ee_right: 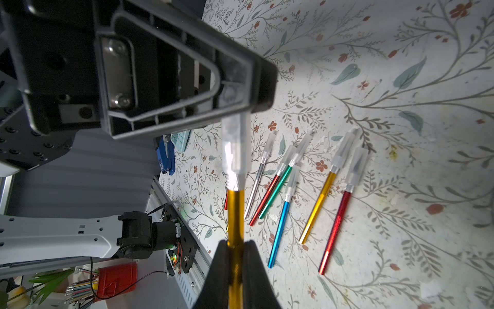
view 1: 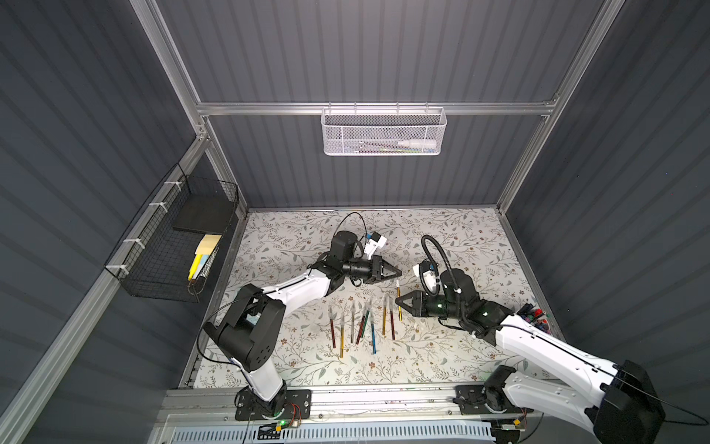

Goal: Remove protective caps from carving knives
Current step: Remove the protective sleeve from the carving knife.

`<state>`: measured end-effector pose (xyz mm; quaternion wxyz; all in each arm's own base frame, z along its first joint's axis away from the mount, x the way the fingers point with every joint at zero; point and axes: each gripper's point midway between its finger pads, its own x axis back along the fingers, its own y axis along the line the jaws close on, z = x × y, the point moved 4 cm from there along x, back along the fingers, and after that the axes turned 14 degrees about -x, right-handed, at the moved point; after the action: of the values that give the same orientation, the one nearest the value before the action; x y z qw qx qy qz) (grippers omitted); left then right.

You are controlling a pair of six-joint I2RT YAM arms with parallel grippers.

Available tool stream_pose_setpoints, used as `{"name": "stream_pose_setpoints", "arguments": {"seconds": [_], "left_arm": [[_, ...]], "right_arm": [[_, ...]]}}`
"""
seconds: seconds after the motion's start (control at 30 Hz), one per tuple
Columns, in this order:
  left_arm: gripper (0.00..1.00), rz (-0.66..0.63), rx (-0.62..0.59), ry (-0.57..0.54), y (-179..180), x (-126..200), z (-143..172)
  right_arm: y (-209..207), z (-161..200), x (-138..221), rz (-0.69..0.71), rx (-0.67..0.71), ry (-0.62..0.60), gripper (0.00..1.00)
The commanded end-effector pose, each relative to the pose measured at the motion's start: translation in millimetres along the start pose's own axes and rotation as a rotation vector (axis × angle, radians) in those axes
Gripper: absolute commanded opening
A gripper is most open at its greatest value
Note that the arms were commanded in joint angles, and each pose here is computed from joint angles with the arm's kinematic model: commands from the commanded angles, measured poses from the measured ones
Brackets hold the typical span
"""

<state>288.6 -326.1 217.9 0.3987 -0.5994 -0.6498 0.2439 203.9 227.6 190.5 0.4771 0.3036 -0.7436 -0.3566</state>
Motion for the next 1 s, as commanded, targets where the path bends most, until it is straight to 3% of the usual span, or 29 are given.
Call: {"name": "stream_pose_setpoints", "arguments": {"seconds": [0.0,0.97], "left_arm": [[0.0,-0.052,-0.119,-0.186,-3.1,24.2,-53.7],[0.0,-0.126,-0.173,-0.229,-3.8,40.6,-71.2]], "right_arm": [[-34.8,40.3,-3.3,0.124,-0.086,0.174,0.01],[-39.1,45.9,-7.7,0.166,-0.077,0.191,0.01]]}}
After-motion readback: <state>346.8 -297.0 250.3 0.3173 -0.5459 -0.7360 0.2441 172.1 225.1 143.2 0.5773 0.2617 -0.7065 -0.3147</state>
